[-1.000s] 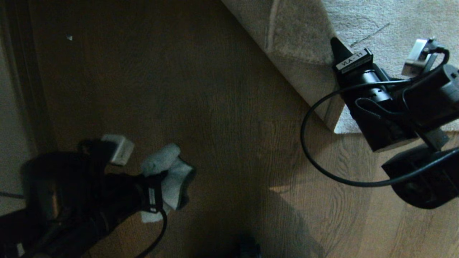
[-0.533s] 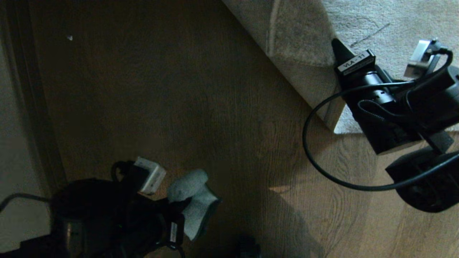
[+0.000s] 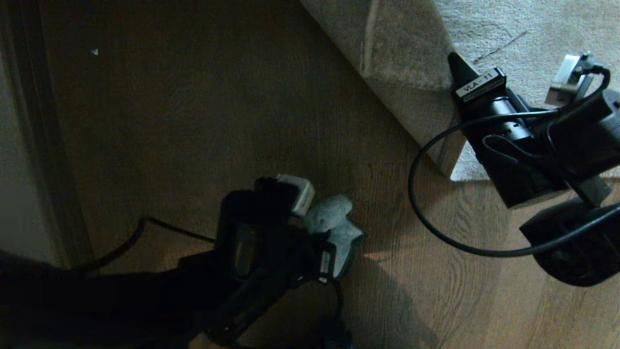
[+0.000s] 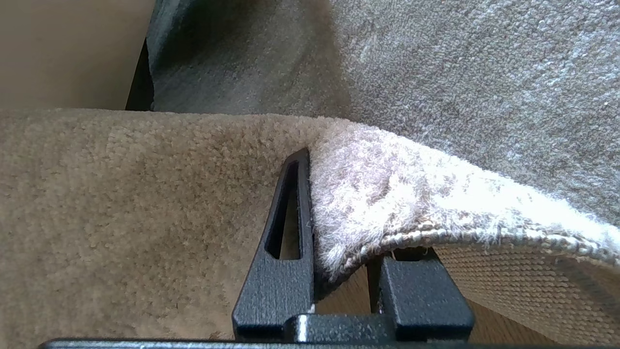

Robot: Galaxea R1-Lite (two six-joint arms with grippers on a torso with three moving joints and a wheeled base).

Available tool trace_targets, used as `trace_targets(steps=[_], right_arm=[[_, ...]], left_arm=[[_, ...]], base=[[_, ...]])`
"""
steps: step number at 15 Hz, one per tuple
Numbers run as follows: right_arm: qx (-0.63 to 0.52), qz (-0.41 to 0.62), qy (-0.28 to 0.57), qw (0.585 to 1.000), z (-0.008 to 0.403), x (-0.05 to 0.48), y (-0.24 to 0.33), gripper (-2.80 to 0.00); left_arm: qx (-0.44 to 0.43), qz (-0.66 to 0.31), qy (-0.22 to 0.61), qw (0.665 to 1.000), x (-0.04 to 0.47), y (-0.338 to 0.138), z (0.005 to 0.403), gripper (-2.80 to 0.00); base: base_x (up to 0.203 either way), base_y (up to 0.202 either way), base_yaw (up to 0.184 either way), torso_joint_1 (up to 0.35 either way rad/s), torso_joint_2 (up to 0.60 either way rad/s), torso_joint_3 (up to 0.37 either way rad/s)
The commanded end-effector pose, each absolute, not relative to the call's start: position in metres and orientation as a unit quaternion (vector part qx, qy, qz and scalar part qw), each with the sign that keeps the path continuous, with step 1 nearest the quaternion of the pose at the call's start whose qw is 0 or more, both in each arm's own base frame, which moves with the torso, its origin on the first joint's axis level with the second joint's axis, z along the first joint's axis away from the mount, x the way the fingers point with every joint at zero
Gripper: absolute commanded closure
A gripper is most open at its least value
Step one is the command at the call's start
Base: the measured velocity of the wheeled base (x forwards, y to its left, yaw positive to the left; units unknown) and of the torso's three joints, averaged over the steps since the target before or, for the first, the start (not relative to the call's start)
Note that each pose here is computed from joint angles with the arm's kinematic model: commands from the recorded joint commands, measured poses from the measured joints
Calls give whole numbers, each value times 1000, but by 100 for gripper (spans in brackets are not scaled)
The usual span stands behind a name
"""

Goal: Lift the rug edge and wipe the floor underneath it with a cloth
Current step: Wipe the floor under the carpet with a rag

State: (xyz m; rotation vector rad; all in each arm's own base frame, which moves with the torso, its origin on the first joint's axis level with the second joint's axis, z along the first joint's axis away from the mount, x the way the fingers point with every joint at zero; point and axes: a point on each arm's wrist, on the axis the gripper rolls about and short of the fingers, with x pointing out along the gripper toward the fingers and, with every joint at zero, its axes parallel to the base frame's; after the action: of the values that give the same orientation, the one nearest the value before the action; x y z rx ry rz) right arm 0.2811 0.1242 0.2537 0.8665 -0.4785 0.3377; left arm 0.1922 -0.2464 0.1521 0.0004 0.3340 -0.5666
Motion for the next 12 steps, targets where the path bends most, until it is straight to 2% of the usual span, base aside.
trace_targets(steps=[1, 6, 12], right_arm=[[421, 161, -249, 857, 257, 280, 121, 0], [419, 154, -249, 859, 254, 284, 119, 0], [419, 153, -247, 860, 253, 285, 119, 0]], left_arm=[[-4, -285, 158, 946, 213, -282, 144, 0], [-46, -289, 105, 951, 246, -324, 164, 0], [-90, -243, 43, 965, 292, -333, 189, 0]], base=[[0, 0, 0, 0, 0, 0], [0, 0, 0, 0, 0, 0], [0, 0, 0, 0, 0, 0]])
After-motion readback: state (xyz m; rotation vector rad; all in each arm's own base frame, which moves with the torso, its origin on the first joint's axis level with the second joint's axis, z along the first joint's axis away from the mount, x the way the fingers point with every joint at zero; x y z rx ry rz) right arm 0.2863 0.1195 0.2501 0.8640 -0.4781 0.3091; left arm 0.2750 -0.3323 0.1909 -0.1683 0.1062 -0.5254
